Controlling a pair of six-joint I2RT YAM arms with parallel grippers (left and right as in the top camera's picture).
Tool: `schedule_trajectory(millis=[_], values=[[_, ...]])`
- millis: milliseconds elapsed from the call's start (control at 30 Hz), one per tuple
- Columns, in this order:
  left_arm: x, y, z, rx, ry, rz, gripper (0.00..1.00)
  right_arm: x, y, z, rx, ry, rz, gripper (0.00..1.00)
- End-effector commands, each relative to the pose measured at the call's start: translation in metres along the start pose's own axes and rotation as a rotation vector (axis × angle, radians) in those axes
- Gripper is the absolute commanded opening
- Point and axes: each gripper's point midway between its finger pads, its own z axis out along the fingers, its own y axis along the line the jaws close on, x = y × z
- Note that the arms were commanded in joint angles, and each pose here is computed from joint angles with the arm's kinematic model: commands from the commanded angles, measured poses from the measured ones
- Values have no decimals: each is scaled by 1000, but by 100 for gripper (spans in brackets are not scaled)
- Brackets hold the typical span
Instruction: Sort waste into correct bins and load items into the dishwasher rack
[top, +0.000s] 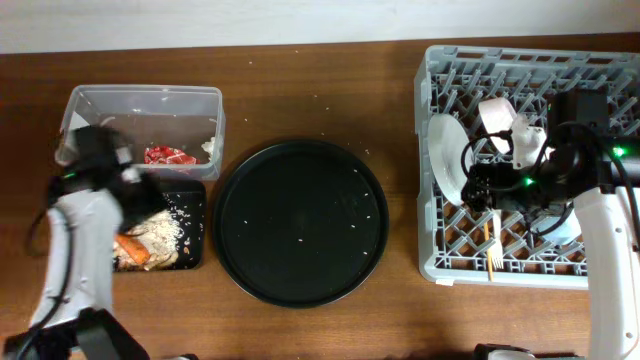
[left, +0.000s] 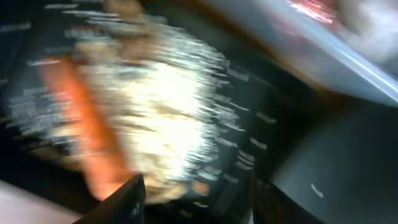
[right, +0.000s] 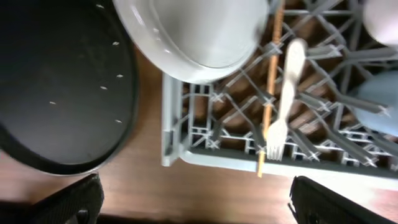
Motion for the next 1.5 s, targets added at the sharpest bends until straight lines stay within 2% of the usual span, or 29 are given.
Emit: schedule_trajectory(millis=[0,33,100,133,200,233,267,300,333,467,500,967,1067,1133,1233,1400,1467], values=[[36,-64,-6,69,66,330,87,-10,15,9,-75,-1,-16,99],[54,-66,-20,53,143,367,92,-11,19,18,-77,27,-34,99],[70,-44,-40,4,248,337,94,0,16,28,-65,112,-19,99],[77,-34,-49,0,264,331,93,1,16,24,-65,103,-21,99],[81,-35,-68,54,148,346,89,2,14,13,-35,22,-37,99],[82,-35,-76,80,53,347,89,5,14,11,-34,-39,-51,99],[89,-31,-88,121,-103,345,89,16,13,15,-32,-152,-77,99],[102,-25,-104,177,-271,309,91,37,14,15,-28,-289,-109,99],[115,-19,-114,215,-363,252,99,47,14,9,-21,-346,-122,99],[125,-13,-139,306,-497,86,99,77,13,-12,16,-426,-133,99],[126,-12,-142,320,-503,46,99,78,13,-14,16,-437,-135,99],[128,-11,-139,314,-490,46,99,80,13,-15,17,-448,-140,99],[130,-11,-139,312,-483,46,99,67,13,-24,63,-634,-201,99],[130,-11,-139,312,-483,46,99,53,29,-18,15,-894,-307,98],[130,-11,-139,312,-484,46,99,41,34,-14,-14,-1260,-356,99],[130,-11,-139,312,-483,46,99,32,10,8,65,-1384,-300,99],[130,-11,-139,312,-483,46,99,31,-3,27,101,-1372,-269,99]])
